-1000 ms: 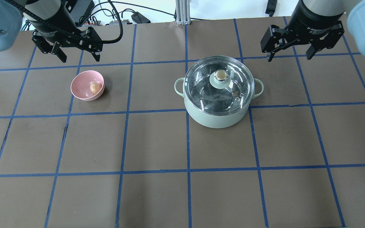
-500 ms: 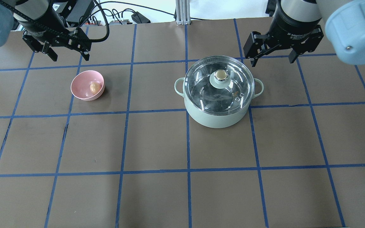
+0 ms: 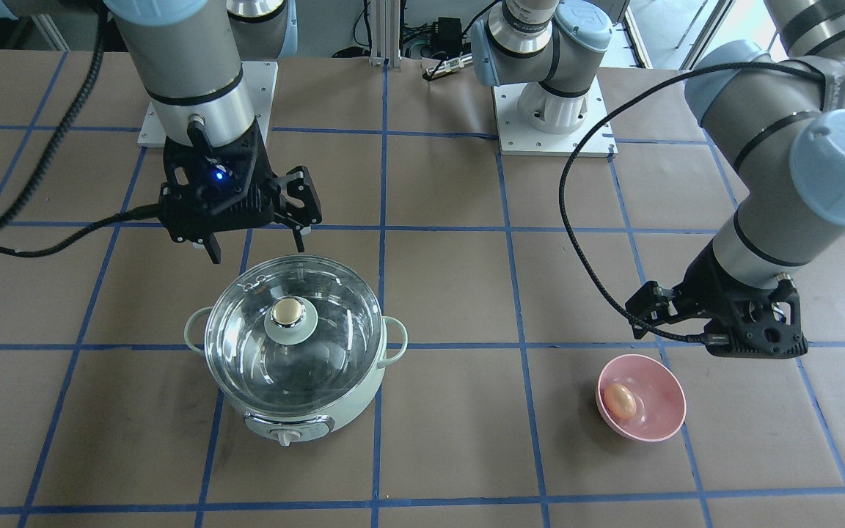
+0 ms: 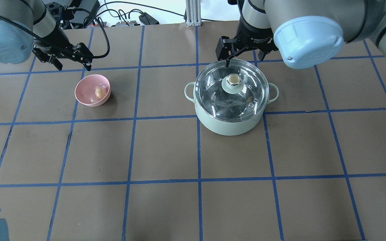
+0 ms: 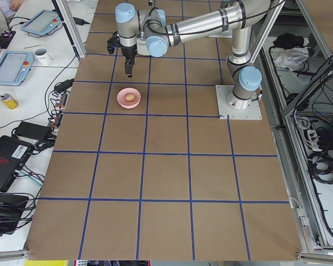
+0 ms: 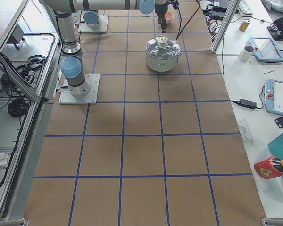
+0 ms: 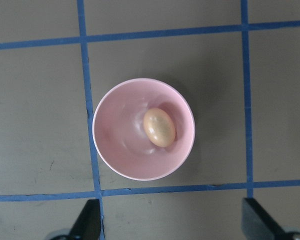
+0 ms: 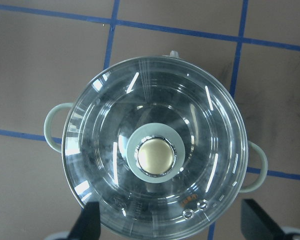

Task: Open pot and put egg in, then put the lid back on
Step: 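Grasp the glass lid knob with the right gripper while the left gripper grasps the egg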

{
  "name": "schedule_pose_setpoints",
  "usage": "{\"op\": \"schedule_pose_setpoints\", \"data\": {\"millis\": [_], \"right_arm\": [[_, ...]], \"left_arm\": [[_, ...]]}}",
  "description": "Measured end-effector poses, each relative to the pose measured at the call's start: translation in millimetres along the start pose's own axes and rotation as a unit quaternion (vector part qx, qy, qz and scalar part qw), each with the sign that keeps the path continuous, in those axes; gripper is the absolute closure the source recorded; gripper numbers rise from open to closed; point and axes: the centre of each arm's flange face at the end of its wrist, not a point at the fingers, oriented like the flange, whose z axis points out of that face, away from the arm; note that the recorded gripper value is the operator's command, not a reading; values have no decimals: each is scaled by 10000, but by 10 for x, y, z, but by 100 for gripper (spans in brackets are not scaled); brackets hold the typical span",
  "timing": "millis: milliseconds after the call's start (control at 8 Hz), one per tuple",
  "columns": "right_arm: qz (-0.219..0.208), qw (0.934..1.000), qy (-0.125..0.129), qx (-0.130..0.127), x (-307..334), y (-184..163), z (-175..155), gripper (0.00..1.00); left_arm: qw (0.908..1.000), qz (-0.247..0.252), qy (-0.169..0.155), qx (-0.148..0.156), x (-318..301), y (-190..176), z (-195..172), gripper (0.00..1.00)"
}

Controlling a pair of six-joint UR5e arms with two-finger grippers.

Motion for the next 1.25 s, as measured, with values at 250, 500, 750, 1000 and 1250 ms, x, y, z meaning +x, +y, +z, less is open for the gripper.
{"op": "schedule_pose_setpoints", "data": {"millis": [250,500,750,1000,1250], "right_arm": [[-57,10000,-36,53,-81,-174,219,0],[-35,10000,-35,-38,-93,-287,480,0],[6,9998,-8,-202,-93,-349,721,0],[17,9994,39,-330,-81,-383,893,0],[38,9991,64,-413,-48,-407,996,0]], "left_arm": [[10000,40,-21,43,-154,-144,487,0],[10000,97,-11,-16,-199,-259,936,0],[9997,143,43,-215,-192,-238,1240,0],[9990,172,97,-399,-186,-230,1481,0],[9985,252,108,-471,-188,-232,1579,0]]}}
